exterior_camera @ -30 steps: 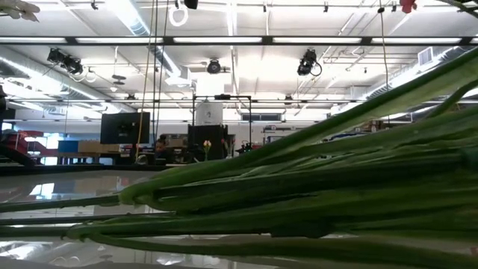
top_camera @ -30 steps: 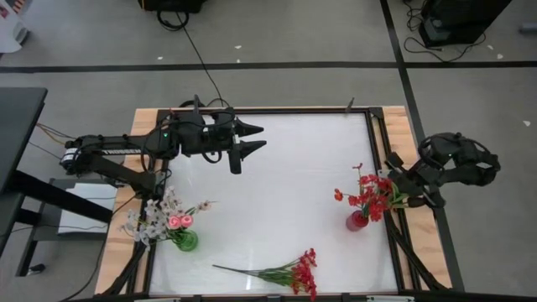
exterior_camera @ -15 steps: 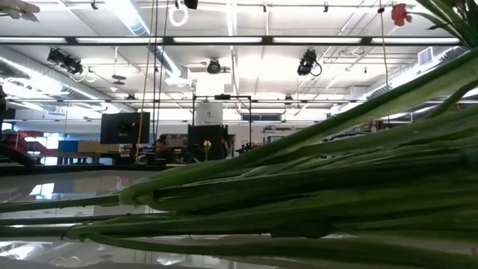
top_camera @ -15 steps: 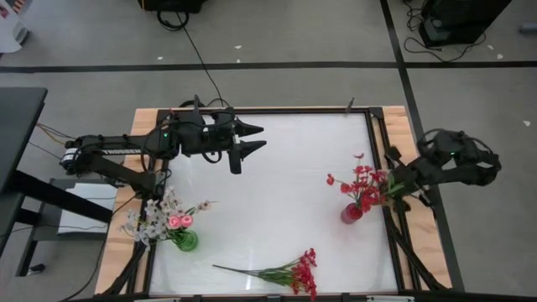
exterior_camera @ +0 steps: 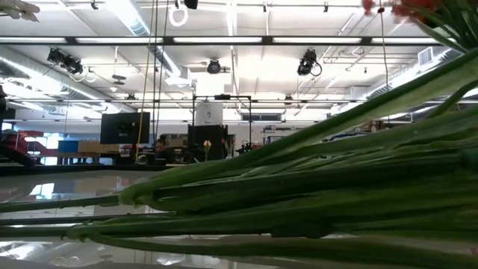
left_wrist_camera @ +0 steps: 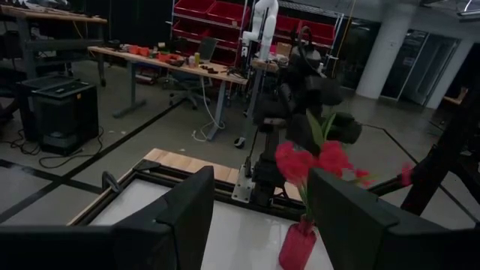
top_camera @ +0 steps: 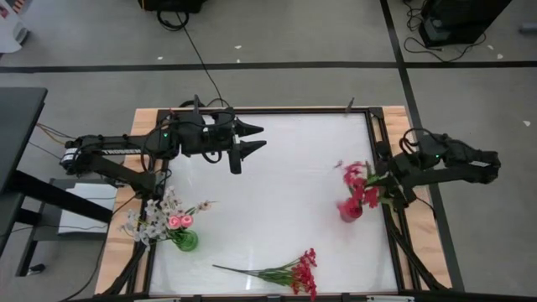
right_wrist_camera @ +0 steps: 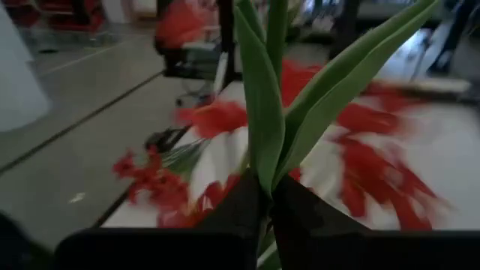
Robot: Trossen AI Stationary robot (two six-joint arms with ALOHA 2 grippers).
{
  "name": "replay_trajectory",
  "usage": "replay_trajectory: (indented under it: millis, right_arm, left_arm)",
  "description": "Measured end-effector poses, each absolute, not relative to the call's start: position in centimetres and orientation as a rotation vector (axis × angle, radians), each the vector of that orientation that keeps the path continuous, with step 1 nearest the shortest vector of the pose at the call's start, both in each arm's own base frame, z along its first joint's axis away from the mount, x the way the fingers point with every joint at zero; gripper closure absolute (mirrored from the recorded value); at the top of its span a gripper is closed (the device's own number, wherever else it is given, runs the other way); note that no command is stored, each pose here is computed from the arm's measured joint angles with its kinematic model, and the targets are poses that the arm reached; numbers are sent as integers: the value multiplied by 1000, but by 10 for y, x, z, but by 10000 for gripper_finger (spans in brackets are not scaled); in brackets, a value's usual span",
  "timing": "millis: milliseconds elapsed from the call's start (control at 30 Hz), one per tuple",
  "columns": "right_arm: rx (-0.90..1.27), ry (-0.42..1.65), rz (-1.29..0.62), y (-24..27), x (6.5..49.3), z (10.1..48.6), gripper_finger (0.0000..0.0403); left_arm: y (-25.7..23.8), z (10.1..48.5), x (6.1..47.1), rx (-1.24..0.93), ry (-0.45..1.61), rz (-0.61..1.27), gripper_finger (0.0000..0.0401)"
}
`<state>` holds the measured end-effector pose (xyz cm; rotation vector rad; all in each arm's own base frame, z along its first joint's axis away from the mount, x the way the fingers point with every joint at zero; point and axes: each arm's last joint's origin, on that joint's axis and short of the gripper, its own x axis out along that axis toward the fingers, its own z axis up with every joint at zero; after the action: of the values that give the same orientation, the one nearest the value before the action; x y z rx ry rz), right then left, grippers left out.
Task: Sort flowers into vase by color
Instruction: Put the black flower into the red vase
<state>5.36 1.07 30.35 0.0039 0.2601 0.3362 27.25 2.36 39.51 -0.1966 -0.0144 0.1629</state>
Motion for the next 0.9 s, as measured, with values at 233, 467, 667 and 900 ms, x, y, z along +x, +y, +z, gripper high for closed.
replay_trajectory:
  millis: [233,467,667,900]
  right_arm:
    - [-132,191,341,11,55,307,374]
    - [-142,222,319,10,59,299,374]
    - [-75,237,285,9,60,299,373]
    - [21,282,390,12,58,296,370]
  left_arm:
    - [24,395,272,-197,-14,163,181]
    - [24,395,272,-196,-14,163,181]
    - [24,395,272,-196,-14,163,181]
    - [24,395,272,-197,-14,164,181]
